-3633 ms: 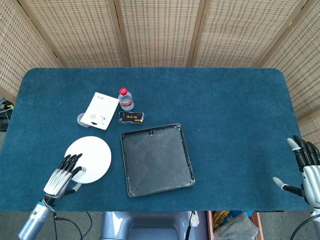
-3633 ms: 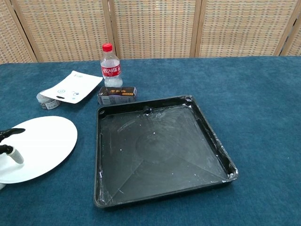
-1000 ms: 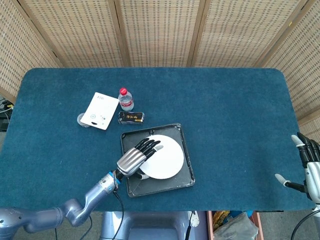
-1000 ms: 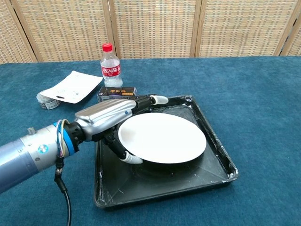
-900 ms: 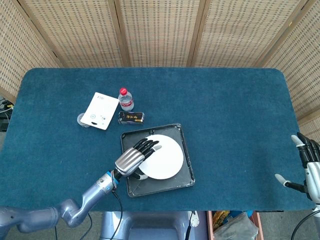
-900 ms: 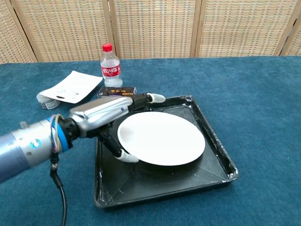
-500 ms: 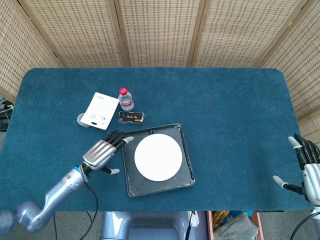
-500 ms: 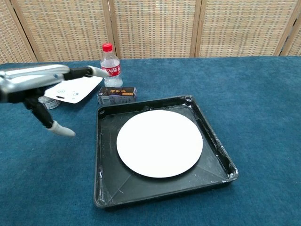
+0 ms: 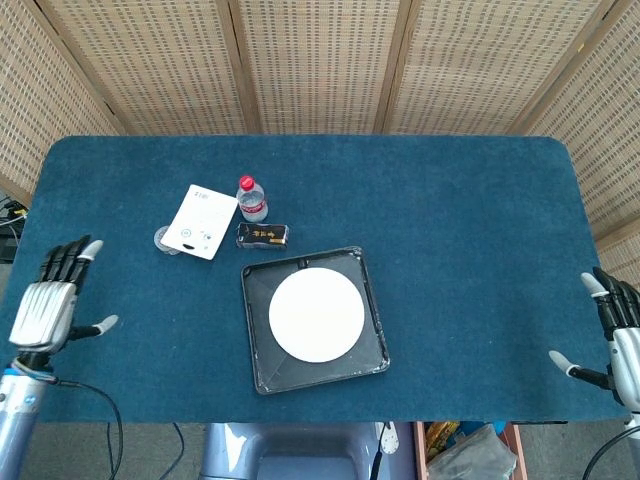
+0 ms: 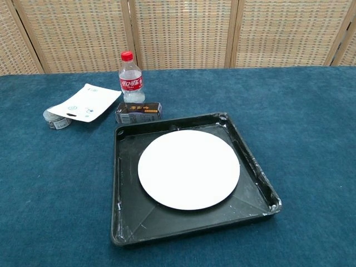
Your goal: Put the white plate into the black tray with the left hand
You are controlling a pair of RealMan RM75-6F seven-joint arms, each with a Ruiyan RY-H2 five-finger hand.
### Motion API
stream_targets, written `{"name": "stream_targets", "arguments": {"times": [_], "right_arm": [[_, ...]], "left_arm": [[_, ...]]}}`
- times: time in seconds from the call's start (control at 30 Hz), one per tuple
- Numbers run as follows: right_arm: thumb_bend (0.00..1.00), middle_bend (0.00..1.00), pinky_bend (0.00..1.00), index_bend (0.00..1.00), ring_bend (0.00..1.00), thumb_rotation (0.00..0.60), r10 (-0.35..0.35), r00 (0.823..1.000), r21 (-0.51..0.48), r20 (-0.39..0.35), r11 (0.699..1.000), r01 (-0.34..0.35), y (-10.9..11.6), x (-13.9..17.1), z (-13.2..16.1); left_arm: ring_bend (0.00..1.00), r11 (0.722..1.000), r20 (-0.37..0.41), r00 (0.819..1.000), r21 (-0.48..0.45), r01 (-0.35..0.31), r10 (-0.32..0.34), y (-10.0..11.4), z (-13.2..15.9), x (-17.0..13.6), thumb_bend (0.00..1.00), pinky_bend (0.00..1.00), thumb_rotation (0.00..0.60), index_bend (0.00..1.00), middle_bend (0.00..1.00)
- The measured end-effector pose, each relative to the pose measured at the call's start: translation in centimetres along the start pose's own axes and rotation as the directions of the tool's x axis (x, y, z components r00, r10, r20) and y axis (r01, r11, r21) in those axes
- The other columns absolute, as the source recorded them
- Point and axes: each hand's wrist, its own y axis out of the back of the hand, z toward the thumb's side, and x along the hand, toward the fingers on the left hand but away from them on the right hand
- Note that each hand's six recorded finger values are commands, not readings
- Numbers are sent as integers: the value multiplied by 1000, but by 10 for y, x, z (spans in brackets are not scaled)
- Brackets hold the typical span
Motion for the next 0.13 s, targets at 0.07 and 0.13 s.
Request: {"name": "stream_targets", "arguments": {"times": [0.07, 0.13], "right_arm": [[0, 0, 0, 0, 0, 600, 1, 1000, 9, -3, 1000, -1, -2, 0, 1], [0, 0, 0, 0, 0, 600, 3, 1000, 14, -7, 1000, -3, -3, 0, 2]], "left_arm": [[0, 1000, -47, 999, 14, -18, 18, 4, -15, -18, 0, 0, 600, 0, 0], [0, 999, -66, 998, 31, -21, 23, 7, -22, -33, 0, 0, 600, 0, 0]]}}
